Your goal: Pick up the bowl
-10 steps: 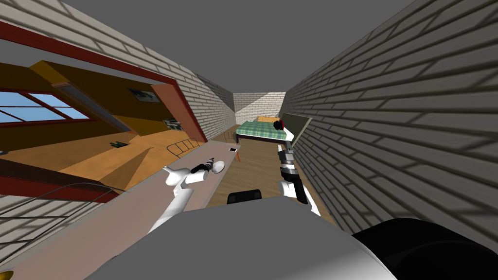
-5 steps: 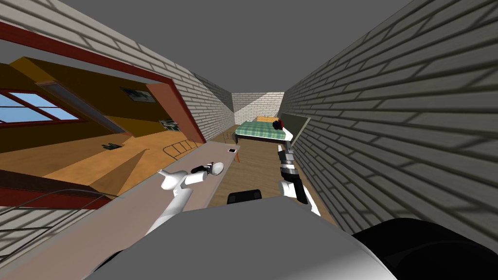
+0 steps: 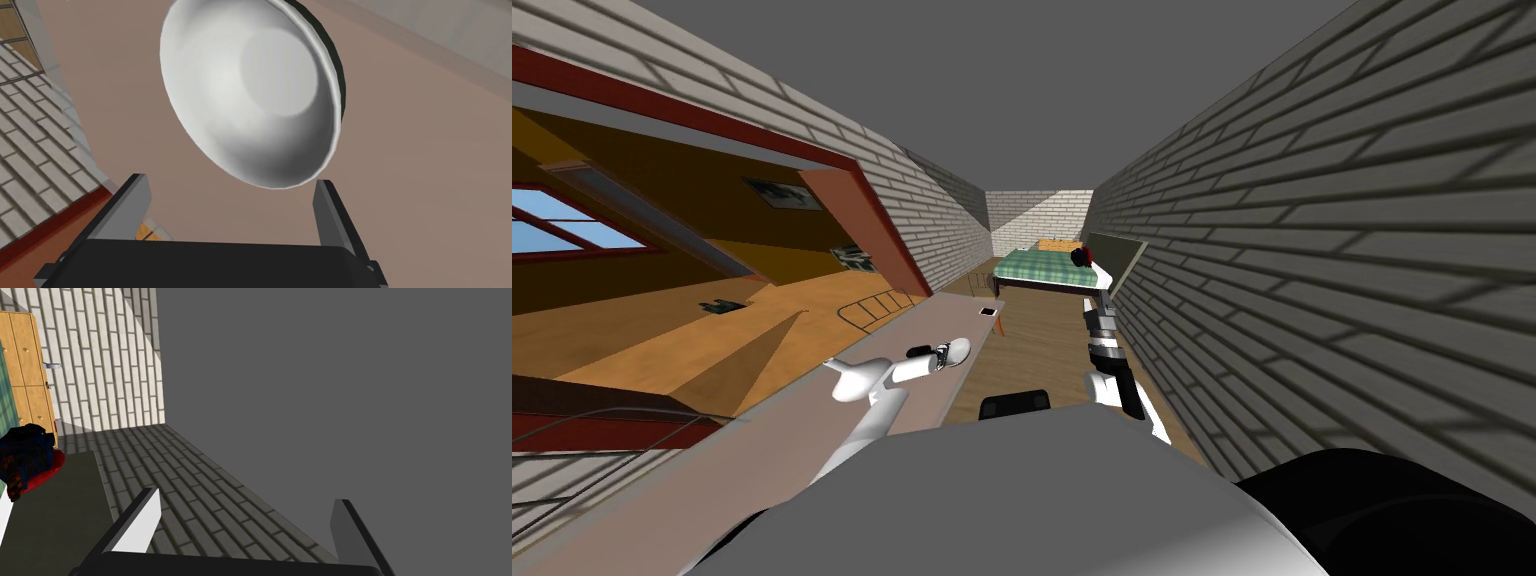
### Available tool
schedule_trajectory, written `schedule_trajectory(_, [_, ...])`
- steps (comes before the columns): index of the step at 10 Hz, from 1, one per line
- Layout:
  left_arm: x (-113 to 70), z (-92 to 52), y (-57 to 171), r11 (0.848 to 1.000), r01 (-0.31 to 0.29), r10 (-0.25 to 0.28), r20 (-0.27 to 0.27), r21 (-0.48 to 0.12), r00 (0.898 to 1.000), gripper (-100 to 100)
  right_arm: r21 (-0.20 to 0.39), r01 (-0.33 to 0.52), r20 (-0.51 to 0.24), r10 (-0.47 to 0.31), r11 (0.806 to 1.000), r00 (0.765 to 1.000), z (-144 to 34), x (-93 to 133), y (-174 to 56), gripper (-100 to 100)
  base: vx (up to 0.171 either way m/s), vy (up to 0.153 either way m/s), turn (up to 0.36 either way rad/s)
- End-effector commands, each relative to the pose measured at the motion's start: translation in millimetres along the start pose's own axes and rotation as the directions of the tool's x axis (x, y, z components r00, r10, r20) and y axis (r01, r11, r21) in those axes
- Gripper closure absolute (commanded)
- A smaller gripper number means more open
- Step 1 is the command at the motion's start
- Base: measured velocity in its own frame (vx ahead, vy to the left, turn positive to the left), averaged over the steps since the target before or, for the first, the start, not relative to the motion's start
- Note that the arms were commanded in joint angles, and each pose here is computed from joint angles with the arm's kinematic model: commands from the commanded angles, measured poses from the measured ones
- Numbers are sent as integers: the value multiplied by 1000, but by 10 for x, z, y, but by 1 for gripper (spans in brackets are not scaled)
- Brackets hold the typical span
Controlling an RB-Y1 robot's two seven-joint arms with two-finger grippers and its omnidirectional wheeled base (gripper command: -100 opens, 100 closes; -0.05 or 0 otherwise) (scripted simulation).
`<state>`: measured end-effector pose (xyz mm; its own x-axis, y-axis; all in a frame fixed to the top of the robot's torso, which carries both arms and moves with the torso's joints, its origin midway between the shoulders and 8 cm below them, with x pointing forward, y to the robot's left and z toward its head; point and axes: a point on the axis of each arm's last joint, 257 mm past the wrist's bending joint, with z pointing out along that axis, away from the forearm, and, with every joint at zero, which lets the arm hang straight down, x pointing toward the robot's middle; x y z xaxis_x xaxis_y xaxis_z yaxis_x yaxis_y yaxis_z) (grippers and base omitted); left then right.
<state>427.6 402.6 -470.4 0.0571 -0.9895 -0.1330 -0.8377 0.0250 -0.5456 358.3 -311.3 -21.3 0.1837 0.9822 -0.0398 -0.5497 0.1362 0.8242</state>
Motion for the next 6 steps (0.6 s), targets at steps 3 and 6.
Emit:
schedule_trajectory(3, [35,78,582,985,41,-46,-22,-170,999,-100,0,0,0,0,1000,1000,0,0,0,0,59,21,-63])
schedule_trajectory(6, [78,84,933,963,64,-75,-32,-263,997,-100,0,0,0,0,1000,1000,0,0,0,0,56,25,-41])
